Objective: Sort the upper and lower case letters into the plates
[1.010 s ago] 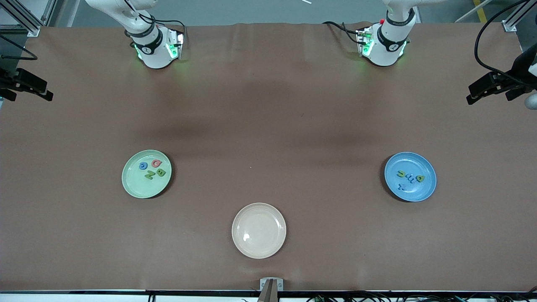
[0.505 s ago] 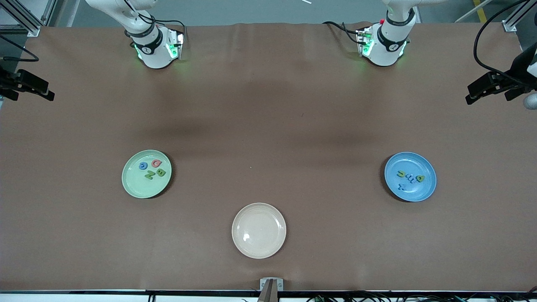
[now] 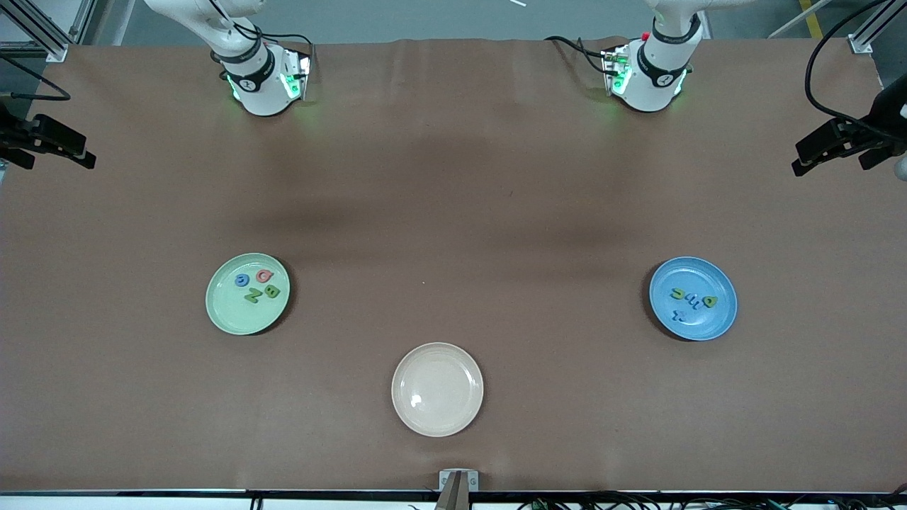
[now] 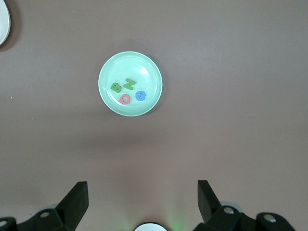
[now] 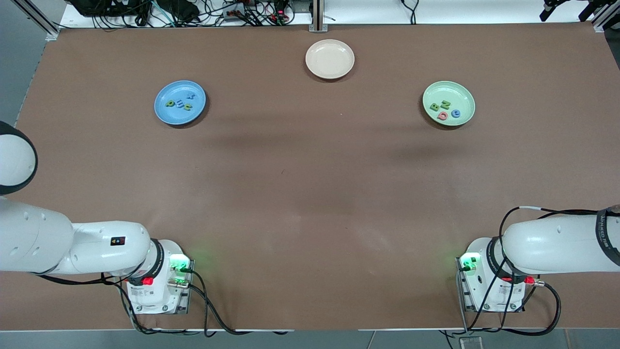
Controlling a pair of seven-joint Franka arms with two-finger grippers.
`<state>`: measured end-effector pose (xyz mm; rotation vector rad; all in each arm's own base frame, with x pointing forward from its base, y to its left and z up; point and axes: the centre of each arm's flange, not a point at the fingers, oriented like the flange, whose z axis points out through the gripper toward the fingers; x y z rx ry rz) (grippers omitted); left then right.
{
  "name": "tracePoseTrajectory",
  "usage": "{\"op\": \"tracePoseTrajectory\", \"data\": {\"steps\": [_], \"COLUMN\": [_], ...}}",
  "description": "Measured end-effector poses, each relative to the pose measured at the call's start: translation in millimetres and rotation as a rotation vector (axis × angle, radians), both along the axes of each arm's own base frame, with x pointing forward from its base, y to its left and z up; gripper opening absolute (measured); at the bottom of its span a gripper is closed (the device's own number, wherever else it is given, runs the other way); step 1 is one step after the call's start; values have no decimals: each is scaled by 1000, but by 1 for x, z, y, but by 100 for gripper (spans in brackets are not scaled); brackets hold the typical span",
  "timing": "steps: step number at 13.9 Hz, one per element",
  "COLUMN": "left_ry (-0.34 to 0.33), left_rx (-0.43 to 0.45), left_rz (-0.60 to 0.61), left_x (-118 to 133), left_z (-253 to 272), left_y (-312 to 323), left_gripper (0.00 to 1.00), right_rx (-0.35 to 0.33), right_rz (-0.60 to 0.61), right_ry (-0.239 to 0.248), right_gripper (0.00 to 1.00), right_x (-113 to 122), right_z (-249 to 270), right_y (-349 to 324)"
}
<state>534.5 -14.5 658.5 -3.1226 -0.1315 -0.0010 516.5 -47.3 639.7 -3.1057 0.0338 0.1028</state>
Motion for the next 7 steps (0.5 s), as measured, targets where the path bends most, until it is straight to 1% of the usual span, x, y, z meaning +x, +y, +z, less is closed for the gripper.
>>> {"op": "tracePoseTrajectory", "data": {"steps": [7], "left_ry": [0], "left_rx": [0], "left_rz": [7], "left_x": [0], "left_z": [0], "left_y": [4], "left_gripper": [100], "right_rx": [-1], "right_rz": [3], "right_ry": [-4], "right_gripper": [100], "right_x": [-1], "right_z": [2], "right_y": [2]}}
